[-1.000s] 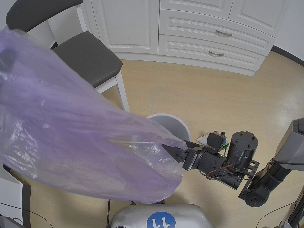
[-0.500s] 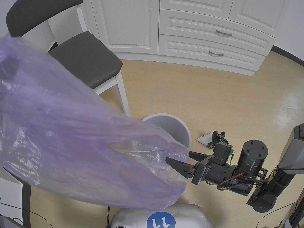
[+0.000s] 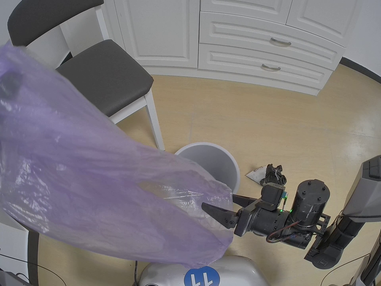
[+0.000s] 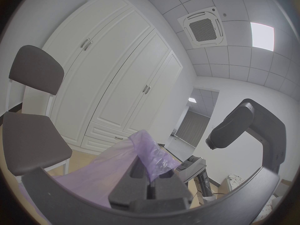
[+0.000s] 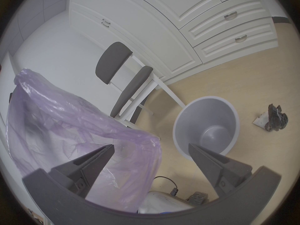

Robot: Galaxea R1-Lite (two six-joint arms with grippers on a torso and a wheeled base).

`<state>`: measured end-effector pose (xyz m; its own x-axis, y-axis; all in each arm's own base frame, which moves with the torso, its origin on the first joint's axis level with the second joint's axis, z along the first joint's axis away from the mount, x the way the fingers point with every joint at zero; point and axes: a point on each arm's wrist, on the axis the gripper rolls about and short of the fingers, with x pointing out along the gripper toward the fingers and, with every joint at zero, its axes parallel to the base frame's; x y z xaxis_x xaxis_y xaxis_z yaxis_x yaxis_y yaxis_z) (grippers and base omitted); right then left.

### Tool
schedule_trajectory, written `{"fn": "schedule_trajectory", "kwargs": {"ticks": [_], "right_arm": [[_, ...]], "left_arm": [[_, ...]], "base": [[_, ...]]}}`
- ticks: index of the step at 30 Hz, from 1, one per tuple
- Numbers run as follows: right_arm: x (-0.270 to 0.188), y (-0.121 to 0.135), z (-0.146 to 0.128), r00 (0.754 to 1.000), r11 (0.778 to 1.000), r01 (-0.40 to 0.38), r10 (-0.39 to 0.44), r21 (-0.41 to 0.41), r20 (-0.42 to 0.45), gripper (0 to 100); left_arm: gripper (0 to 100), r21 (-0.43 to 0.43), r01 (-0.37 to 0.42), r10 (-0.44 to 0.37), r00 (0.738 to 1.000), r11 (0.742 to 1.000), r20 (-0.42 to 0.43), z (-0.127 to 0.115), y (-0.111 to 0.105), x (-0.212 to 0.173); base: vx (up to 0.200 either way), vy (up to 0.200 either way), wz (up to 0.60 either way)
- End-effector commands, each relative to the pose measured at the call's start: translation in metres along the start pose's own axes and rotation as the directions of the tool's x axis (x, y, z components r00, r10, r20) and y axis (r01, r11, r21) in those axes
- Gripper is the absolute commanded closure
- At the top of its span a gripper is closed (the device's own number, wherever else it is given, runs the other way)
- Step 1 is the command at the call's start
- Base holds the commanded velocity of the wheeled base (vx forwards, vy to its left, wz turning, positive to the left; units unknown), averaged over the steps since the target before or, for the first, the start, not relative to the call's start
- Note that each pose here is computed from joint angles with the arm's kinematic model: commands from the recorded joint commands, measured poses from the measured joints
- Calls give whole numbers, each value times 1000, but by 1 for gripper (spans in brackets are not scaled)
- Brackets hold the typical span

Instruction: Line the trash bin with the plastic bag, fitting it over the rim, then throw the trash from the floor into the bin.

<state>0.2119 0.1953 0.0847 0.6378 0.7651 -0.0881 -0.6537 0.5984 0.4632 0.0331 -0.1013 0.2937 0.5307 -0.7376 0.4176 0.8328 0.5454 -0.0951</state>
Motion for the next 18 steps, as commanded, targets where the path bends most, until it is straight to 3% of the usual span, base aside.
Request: {"fn": "schedule_trajectory", "kwargs": {"ticks": [1,5,6,15,18], "right_arm": [[9,3,-10,1000,1000,-13,13,1,-16,0],[11,3,-11,1000,1000,-4,4,1,-11,0],[11,4,-9,1000,1000,1,-1,0,0,100],[12,5,-3,999,1000,22,-21,-14,38,100],[11,5,3,996,995,56,-50,-77,76,100]], "left_arm": [[100,-2,7,-7,1000,1000,-6,-1,-1,1],[100,-1,7,-7,1000,1000,-7,-2,-1,0],[100,-2,7,-7,1000,1000,-6,-1,-1,0],[100,3,6,-6,1000,1000,-12,-3,-1,-1],[100,11,7,-7,1000,1000,-29,-5,-1,-1]], "base": [[0,0,0],[0,0,0],[0,0,0],[0,0,0],[0,0,0]]}}
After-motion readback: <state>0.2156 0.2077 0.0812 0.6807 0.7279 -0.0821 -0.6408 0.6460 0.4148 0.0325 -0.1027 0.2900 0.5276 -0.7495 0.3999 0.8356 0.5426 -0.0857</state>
